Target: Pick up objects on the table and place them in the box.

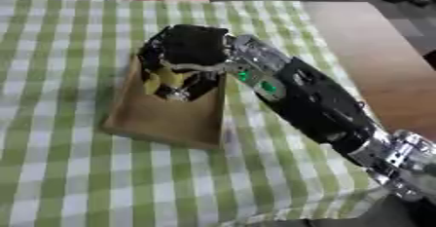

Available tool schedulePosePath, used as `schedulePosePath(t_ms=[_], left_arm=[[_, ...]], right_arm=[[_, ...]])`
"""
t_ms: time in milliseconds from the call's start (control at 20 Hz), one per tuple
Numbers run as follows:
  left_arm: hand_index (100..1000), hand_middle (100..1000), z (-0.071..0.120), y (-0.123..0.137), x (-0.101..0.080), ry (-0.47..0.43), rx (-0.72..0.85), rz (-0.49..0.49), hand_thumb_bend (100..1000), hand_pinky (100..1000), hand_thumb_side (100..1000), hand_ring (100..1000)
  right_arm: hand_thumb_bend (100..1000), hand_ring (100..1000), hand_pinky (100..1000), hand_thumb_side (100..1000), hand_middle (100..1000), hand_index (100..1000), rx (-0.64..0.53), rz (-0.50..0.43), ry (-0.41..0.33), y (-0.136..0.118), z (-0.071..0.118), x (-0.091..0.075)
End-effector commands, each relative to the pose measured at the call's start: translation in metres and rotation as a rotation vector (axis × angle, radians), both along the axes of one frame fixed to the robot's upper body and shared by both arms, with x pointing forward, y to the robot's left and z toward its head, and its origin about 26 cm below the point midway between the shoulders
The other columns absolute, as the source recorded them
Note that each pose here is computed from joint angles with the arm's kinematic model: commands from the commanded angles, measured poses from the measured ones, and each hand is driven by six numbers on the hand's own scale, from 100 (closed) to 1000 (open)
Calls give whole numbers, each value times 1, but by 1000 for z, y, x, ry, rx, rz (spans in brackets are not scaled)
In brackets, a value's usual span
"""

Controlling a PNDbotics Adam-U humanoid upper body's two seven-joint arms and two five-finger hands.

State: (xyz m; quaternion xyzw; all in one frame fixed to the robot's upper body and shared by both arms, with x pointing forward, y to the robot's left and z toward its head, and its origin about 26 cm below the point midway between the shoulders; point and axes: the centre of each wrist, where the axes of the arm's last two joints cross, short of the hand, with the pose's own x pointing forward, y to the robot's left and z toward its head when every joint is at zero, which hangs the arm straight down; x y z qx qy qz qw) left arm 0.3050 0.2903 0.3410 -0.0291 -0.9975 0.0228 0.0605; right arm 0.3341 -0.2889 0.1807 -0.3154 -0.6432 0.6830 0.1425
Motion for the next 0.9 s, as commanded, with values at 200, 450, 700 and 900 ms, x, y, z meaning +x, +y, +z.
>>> schedulePosePath(t_ms=[200, 450, 700, 900], left_arm=[[618, 745, 9, 3, -6, -35, 16, 20, 184, 681, 411, 745], [616, 746, 9, 4, -6, -33, 19, 20, 176, 682, 416, 746], [616, 746, 9, 4, -6, -32, 20, 20, 175, 682, 417, 746], [616, 746, 8, 5, -7, -33, 21, 23, 176, 682, 416, 746]], right_arm=[[215, 749, 686, 316, 672, 779, -46, -3, -1, -6, 3, 1], [342, 836, 800, 377, 765, 850, -82, -5, -24, -6, 5, 0], [354, 850, 823, 409, 775, 856, -89, -14, -44, -7, 4, 0], [333, 842, 819, 403, 770, 853, -59, -20, -69, -9, 9, -3]])
